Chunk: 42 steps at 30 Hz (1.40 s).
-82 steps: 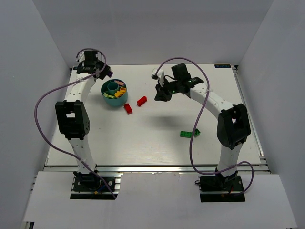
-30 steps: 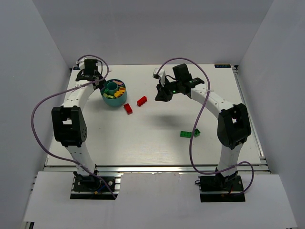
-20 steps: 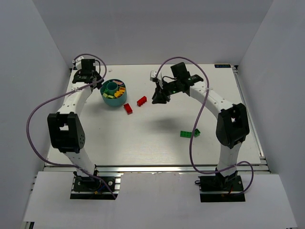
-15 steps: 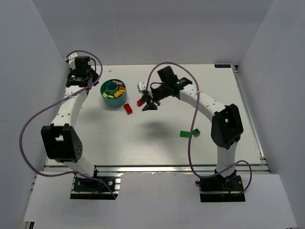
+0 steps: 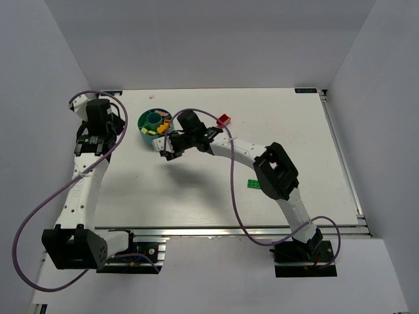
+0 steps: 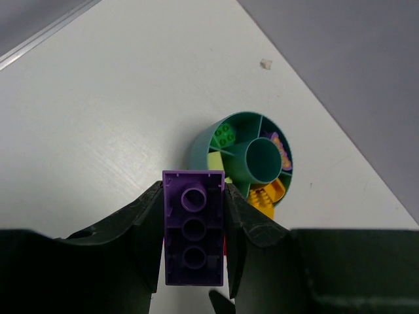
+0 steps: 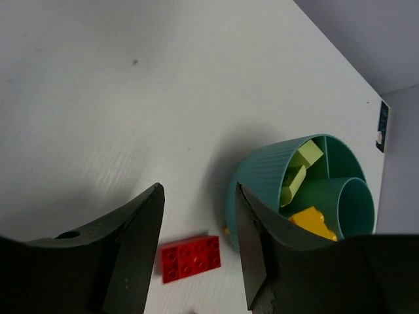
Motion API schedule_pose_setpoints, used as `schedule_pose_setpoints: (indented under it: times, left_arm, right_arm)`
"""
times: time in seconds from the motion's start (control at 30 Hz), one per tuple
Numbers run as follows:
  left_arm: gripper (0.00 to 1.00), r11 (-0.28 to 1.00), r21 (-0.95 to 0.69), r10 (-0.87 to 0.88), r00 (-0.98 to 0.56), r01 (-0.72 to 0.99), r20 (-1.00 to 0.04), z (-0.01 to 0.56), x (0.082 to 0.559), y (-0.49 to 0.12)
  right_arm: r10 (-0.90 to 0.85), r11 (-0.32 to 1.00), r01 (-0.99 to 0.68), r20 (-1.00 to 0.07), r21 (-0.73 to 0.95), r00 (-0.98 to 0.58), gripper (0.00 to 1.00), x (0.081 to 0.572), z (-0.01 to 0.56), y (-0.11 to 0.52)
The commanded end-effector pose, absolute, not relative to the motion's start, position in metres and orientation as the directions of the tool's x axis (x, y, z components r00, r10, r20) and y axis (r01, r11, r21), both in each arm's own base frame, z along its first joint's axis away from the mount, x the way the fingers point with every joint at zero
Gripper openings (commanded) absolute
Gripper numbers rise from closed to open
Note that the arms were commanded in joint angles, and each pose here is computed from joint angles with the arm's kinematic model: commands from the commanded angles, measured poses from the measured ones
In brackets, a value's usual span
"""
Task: Sort the legos into containers by color
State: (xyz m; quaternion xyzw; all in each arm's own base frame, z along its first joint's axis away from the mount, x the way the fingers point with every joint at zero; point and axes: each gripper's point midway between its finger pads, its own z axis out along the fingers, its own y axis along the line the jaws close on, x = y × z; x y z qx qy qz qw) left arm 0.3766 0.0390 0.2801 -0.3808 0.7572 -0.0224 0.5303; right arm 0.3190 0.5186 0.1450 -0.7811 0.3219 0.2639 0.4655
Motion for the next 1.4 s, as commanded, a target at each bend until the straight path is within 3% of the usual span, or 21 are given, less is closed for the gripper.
schedule_pose_setpoints:
  times: [0.0, 0.13, 0.4, 1.37]
  left_arm:
    - [0.00, 0.688, -0.429, -0.607, -0.139, -0.586, -0.782, 0.279, 0.356, 0.044]
    - [0.00, 0.688, -0.427, -0.605, -0.139, -0.587, -0.784, 0.283, 0.345, 0.045]
    - [0.00, 0.689, -0.416, -0.601, -0.146, -0.593, -0.786, 0.282, 0.336, 0.046]
    - [0.00, 0.664, -0.461, -0.651, -0.151, -0.589, -0.744, 0.268, 0.347, 0.037]
  right_arm:
    - [-0.245, -0.204, -0.697, -0.654, -0.687, 0.716, 0.53, 0.343, 0.163, 0.560]
    - [-0.257, -0.127, -0.696, -0.654, -0.707, 0.711, 0.62, 0.348, 0.147, 0.573]
    - [-0.322, -0.016, -0.717, -0.676, -0.696, 0.663, 0.66, 0.372, 0.120, 0.581]
    - [-0.416, 0.074, -0.751, -0.705, -0.656, 0.575, 0.66, 0.417, 0.103, 0.528]
